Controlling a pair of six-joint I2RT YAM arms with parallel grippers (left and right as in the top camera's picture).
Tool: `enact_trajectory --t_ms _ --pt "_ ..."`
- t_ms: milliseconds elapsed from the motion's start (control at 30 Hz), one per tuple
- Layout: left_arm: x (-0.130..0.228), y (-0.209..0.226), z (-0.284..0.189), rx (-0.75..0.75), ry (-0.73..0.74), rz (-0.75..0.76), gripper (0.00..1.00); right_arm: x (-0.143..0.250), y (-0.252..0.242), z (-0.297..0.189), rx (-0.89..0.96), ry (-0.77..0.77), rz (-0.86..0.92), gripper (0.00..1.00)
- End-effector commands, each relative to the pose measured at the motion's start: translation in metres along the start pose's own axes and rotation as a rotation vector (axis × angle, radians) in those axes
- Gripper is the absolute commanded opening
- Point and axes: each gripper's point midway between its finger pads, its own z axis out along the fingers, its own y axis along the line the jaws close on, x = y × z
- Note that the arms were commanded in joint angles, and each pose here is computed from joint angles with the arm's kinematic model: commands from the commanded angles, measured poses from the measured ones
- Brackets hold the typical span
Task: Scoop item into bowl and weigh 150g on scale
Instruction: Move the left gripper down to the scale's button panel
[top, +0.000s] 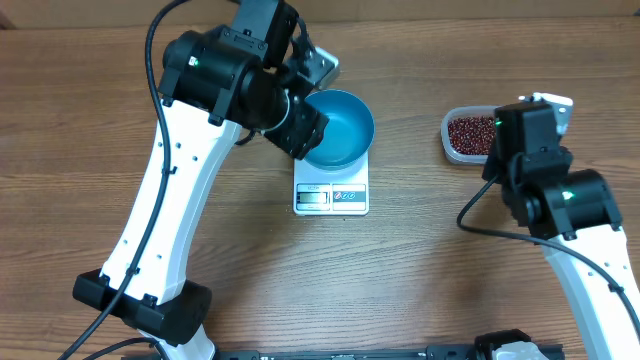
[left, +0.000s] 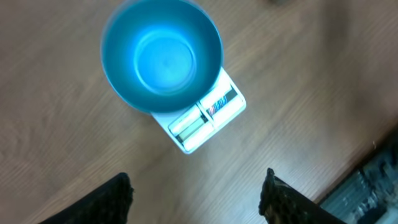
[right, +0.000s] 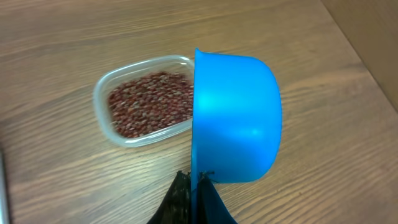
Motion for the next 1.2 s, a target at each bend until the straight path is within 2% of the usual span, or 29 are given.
enact_trajectory --t_ms 0,33,267,500,867,1033,1167 --pt "0.007 -0.013 0.012 0.054 0.066 0.101 0.35 -0.012 -0.013 0.001 -0.032 -0.002 0.133 0.04" --pt "0.008 -0.017 0.019 0.071 0.084 0.106 0.04 -0.011 -0.018 0.006 -0.070 0.029 0.181 0.04" --pt "-0.007 -0.048 0.052 0.152 0.096 0.195 0.04 -0.009 -0.041 0.018 -0.144 0.092 0.280 0.04" --pt "-0.034 -0.084 0.080 0.159 0.003 0.311 0.04 -0.006 -0.057 0.022 -0.125 0.106 0.309 0.04" --pt "-0.003 -0.109 0.178 0.147 0.082 0.300 0.04 -0.006 -0.056 0.023 -0.124 0.110 0.308 0.04" --pt "-0.002 -0.114 0.199 0.099 0.037 0.273 0.04 -0.003 -0.054 0.031 -0.119 0.137 0.303 0.04" --pt "0.001 -0.114 0.190 -0.003 -0.049 0.245 0.04 0.002 -0.052 0.042 -0.112 0.174 0.297 0.04"
